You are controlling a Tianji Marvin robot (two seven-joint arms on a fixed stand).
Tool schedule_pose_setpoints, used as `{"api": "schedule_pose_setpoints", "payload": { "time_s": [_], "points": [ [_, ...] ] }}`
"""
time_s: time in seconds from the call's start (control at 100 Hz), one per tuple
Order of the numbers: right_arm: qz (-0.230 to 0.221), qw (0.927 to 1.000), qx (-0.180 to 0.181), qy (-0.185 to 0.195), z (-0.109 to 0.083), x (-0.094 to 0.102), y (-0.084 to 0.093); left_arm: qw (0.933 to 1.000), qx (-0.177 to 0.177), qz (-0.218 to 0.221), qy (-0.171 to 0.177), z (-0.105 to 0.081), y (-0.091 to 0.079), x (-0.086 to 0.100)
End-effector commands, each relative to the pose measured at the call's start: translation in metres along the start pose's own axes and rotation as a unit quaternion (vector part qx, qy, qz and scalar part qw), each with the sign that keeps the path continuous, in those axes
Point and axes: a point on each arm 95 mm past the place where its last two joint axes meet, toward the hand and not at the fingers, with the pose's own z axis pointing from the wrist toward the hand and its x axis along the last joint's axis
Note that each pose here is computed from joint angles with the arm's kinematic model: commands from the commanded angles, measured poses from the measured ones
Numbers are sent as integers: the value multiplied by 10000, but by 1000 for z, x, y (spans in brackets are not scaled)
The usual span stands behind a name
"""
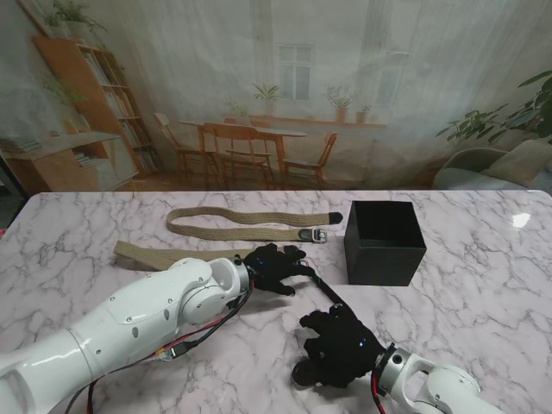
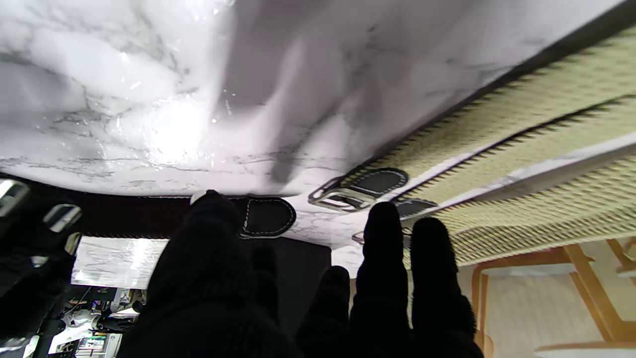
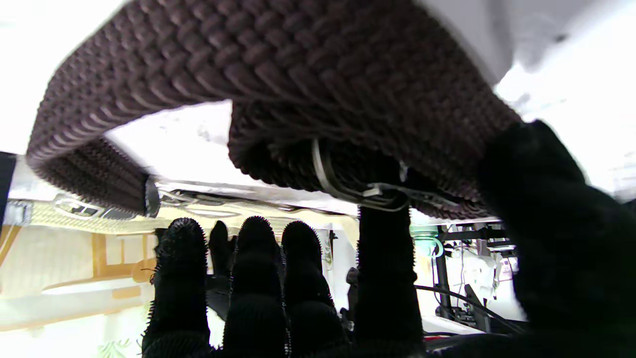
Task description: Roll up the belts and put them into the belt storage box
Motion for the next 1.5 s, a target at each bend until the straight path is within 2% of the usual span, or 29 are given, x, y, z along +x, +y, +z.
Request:
{"api": "schedule_pose_setpoints", "payload": {
  "time_s": [0.0, 0.2, 0.41, 0.67, 0.88, 1.06, 1.33, 1.49],
  "points": [
    [-85, 9999, -1, -69, -1, -3, -4, 9999, -146, -1, -73, -12, 11, -9],
    [-251, 9993, -26, -291, 1, -6, -7, 9996, -125, 174, -171, -33, 13, -17],
    [-345, 9976, 10, -604, 1, -9, -10, 9994, -127, 254, -206, -45, 15, -20],
    [-424, 9928, -33, -1118, -1, -12, -11, 9988, -32, 419, -233, -65, 14, -21],
    [14, 9866, 141, -1625, -2, -14, -14, 9982, 87, 514, -282, -80, 12, -22],
    [430, 9803, 360, -1893, -3, -16, -18, 9980, 158, 544, -294, -85, 11, -22],
    [621, 9770, 402, -2000, -1, -20, -26, 9977, 201, 577, -279, -86, 8, -21],
    [432, 9851, 228, -1649, 0, -23, -29, 9978, 191, 574, -275, -86, 8, -20]
  ]
}}
